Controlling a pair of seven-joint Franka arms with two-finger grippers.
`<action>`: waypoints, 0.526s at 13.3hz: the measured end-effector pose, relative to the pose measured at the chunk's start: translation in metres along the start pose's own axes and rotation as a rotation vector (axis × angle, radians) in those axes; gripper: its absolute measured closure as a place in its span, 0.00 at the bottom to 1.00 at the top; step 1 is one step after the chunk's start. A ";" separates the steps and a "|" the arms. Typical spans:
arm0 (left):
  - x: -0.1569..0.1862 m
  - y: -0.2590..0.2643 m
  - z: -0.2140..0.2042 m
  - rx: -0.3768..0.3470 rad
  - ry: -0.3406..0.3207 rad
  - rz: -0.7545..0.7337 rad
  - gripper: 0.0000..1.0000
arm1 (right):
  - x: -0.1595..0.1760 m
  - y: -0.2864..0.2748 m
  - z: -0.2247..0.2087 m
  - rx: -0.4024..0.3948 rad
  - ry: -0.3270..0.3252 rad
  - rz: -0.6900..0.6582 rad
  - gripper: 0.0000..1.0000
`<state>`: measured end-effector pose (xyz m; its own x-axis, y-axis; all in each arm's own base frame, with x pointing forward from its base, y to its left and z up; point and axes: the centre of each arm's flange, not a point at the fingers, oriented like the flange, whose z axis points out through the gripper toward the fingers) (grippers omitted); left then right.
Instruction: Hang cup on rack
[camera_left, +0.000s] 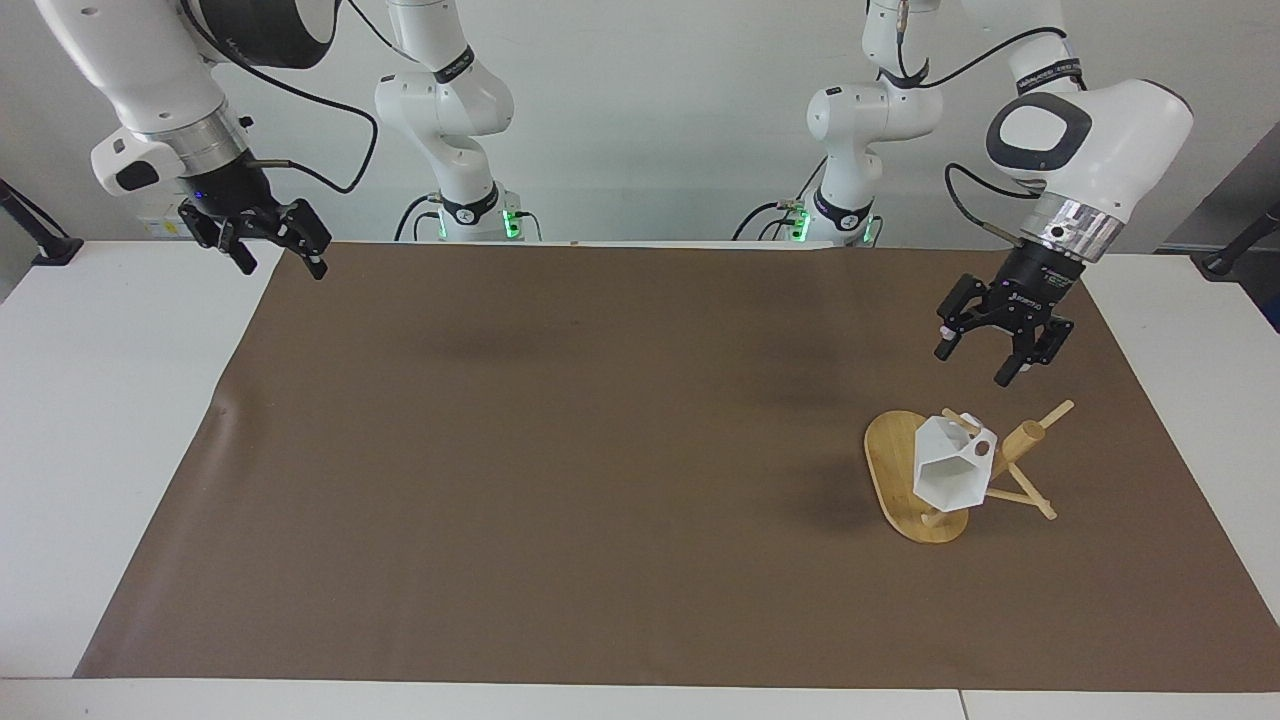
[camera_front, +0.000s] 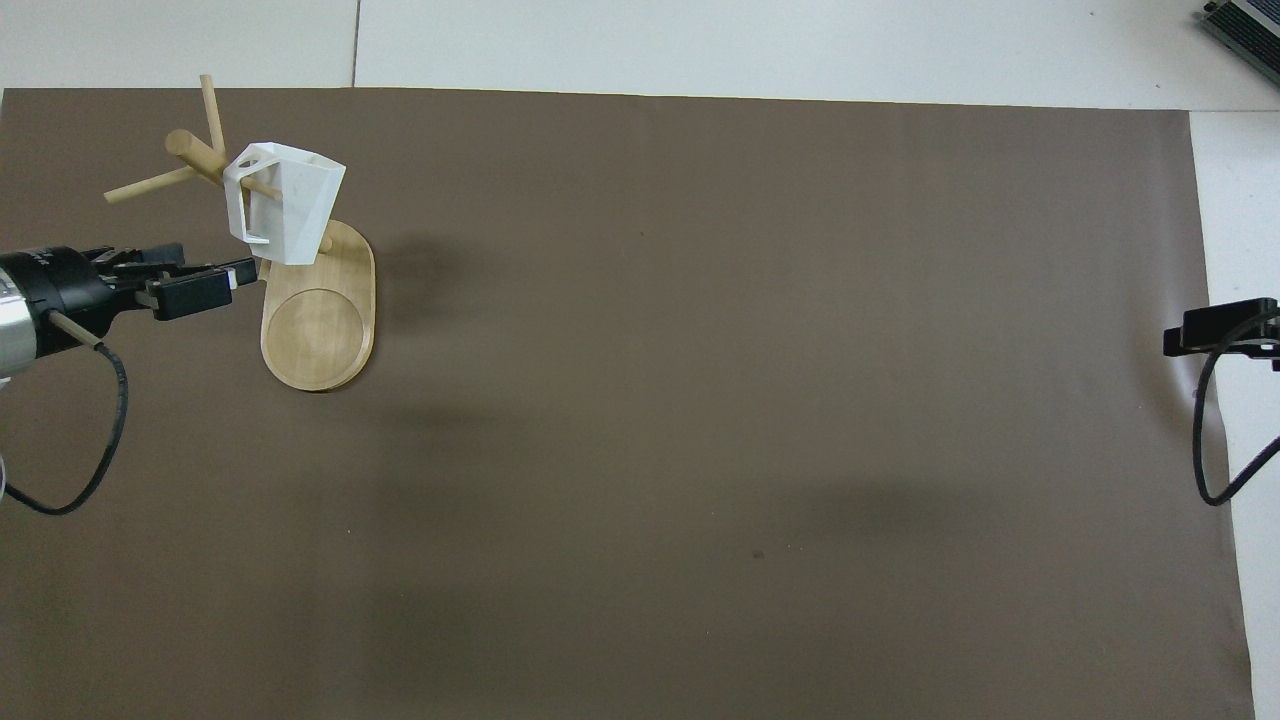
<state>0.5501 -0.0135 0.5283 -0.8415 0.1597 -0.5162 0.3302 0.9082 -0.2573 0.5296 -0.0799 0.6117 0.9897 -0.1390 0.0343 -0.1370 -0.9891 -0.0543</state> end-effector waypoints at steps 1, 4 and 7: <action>-0.005 -0.001 -0.007 -0.023 0.028 0.045 0.05 | 0.000 0.000 0.000 -0.001 0.000 0.000 0.00; -0.016 -0.005 -0.023 -0.092 0.103 0.159 0.05 | 0.000 0.000 0.000 -0.041 0.000 -0.019 0.00; -0.025 -0.011 -0.035 -0.159 0.163 0.275 0.05 | 0.000 -0.002 0.000 -0.053 -0.001 -0.035 0.00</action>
<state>0.5528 -0.0137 0.5721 -0.7914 0.4549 -0.4083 0.4943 0.8692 0.0102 0.5296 -0.0782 0.6120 0.9940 -0.1038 0.0344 -0.1038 -0.9946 -0.0001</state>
